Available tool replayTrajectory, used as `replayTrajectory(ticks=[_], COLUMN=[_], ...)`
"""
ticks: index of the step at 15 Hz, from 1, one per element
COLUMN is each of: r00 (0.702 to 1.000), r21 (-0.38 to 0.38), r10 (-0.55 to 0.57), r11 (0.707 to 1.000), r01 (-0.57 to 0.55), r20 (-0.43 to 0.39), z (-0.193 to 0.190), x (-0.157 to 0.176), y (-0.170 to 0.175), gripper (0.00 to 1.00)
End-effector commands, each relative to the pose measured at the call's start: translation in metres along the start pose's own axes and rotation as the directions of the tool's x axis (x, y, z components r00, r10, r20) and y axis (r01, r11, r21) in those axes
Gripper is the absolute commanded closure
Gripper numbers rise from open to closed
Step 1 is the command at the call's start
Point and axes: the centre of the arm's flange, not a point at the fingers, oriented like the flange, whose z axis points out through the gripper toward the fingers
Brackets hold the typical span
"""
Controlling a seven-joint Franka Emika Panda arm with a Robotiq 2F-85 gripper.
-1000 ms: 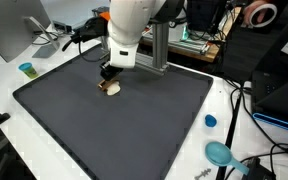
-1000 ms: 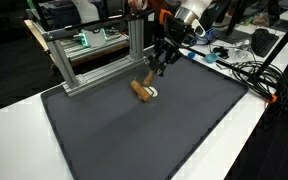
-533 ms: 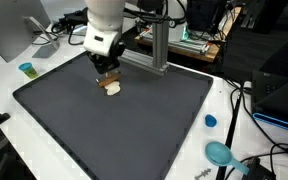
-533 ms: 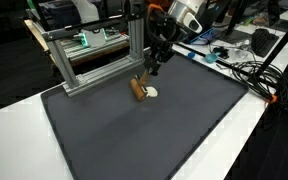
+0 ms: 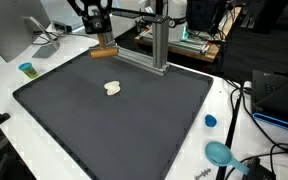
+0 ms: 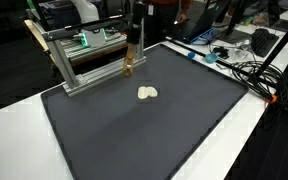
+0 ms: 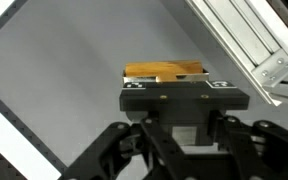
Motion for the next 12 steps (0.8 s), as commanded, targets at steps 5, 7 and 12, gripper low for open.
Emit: replayTrajectory(ticks=[5, 7, 12], r00=[0.919, 0.939, 0.940], r21=[0.117, 0.115, 0.124], r10=[0.301, 0.269, 0.273], r11=[0.953, 0.962, 0.960], r01=[-0.280, -0.249, -0.251], r20=[-0.255, -0.213, -0.207], z=[-0.073, -0.071, -0.066], x=[-0.101, -0.077, -0.079], y=[-0.110, -0.078, -0.085], gripper=[0.78, 0.78, 0.78])
